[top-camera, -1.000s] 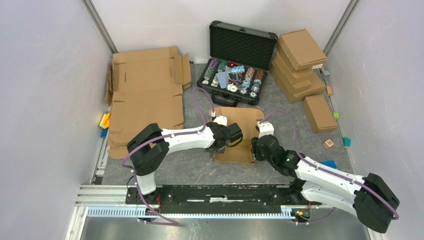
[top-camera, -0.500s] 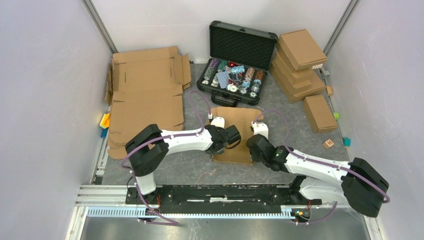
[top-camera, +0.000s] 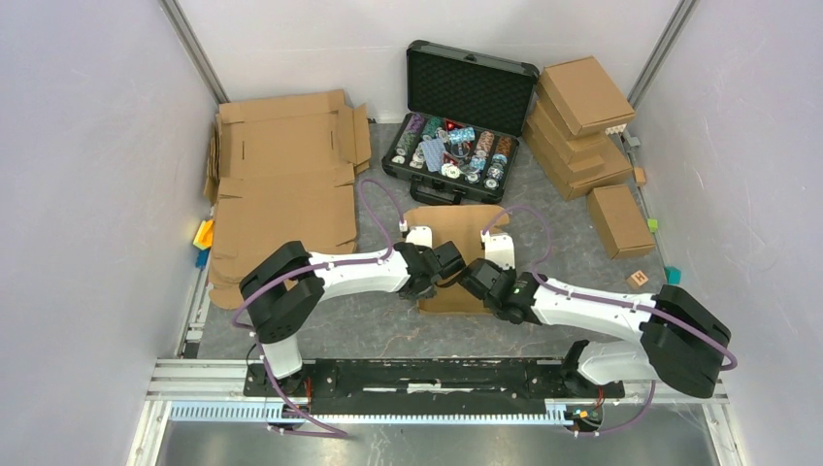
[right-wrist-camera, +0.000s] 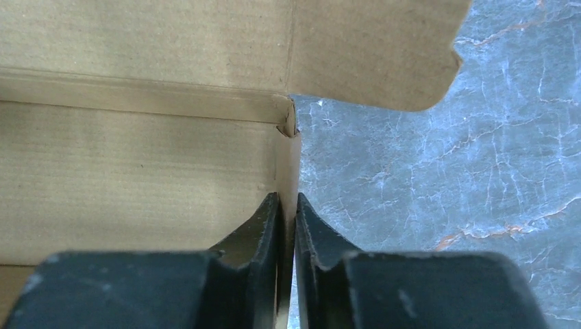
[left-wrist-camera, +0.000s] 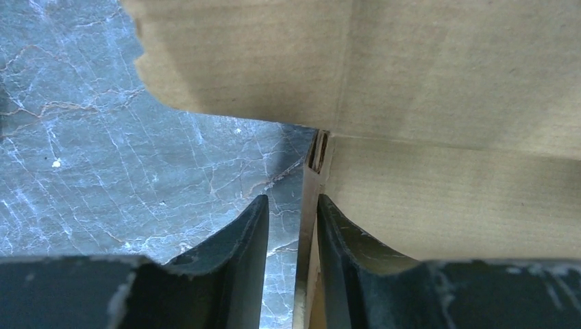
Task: Fold the paper box
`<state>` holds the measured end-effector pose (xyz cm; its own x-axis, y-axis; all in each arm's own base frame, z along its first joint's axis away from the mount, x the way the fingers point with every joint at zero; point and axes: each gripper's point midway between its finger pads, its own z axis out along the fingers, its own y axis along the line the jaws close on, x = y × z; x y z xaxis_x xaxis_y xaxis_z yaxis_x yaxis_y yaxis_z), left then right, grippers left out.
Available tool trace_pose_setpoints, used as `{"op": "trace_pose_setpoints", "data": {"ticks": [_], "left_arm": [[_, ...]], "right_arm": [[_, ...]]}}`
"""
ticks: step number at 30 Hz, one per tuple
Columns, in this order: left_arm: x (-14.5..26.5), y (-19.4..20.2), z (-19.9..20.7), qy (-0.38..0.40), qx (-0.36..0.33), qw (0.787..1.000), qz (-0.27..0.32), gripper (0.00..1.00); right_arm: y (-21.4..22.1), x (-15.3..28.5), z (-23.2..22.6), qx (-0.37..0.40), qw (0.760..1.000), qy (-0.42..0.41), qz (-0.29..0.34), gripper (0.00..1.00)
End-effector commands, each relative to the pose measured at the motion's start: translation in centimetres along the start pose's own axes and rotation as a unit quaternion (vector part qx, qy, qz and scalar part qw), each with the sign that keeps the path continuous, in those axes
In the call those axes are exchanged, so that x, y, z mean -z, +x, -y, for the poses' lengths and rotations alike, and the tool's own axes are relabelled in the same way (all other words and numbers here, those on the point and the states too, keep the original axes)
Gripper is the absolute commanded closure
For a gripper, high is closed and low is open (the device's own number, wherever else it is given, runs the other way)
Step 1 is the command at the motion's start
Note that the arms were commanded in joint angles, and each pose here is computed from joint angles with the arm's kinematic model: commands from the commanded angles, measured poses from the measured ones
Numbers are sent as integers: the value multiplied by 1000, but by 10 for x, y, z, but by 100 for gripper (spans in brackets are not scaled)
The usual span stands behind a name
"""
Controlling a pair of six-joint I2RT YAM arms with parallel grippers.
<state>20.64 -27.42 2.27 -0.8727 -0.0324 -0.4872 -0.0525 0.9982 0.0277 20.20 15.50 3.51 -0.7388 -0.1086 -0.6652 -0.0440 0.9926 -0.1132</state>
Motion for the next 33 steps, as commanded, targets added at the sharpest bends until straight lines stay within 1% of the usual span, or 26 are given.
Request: {"op": "trace_pose_setpoints", "data": {"ticks": [1, 2, 3, 4, 5, 7, 9, 10, 11, 12, 14, 16, 19, 22, 24, 27, 32, 33], "left_arm": [[16, -20, 3, 4, 0, 999, 35, 58], [18, -21, 2, 2, -6, 999, 33, 55], [20, -22, 4, 6, -10, 999, 32, 53], [22, -22, 5, 10, -11, 999, 30, 52], [23, -22, 6, 16, -10, 999, 29, 51], [26, -22, 10, 35, -9, 999, 29, 48], [29, -22, 13, 50, -9, 998, 27, 46], [32, -22, 15, 56, -8, 998, 26, 43], [35, -23, 16, 62, -9, 998, 27, 42], [37, -25, 17, 68, -8, 997, 28, 38], [41, -27, 17, 73, -11, 997, 32, 35], [43, -30, 15, 72, -11, 997, 37, 35], [38, -28, 10, 60, -15, 997, 37, 38], [28, -24, 6, 43, -20, 998, 29, 39], [21, -20, 3, 32, -25, 999, 23, 42], [9, -11, -3, 14, -31, 999, 13, 51], [-6, 0, -11, -14, -42, 999, 6, 61], [-8, 0, -12, -20, -44, 999, 7, 68]], "right_arm": [[-8, 5, 15, 12, 999, 23, 21, 73], [-11, 7, 11, 10, 1000, 11, 28, 68], [-13, 7, 8, 11, 999, -2, 34, 64], [-15, 9, 6, 6, 999, -12, 40, 57], [-18, 10, 3, 1, 999, -23, 48, 55], [-23, 14, -2, -3, 997, -46, 60, 45], [-28, 18, -6, -4, 996, -63, 69, 43], [-29, 19, -9, -4, 995, -71, 69, 42], [-29, 20, -11, -4, 995, -77, 69, 39], [-30, 21, -13, -3, 994, -83, 69, 38], [-31, 22, -16, -3, 994, -91, 68, 38], [-31, 22, -17, -2, 994, -92, 67, 37], [-27, 19, -13, 0, 995, -82, 62, 37], [-20, 15, -7, 2, 997, -64, 52, 38], [-16, 14, -5, 4, 997, -59, 46, 39], [-7, 11, 0, 2, 997, -58, 41, 40], [7, 7, 0, 1, 997, -74, 36, 40], [8, 6, -2, 1, 997, -75, 33, 40]]}}
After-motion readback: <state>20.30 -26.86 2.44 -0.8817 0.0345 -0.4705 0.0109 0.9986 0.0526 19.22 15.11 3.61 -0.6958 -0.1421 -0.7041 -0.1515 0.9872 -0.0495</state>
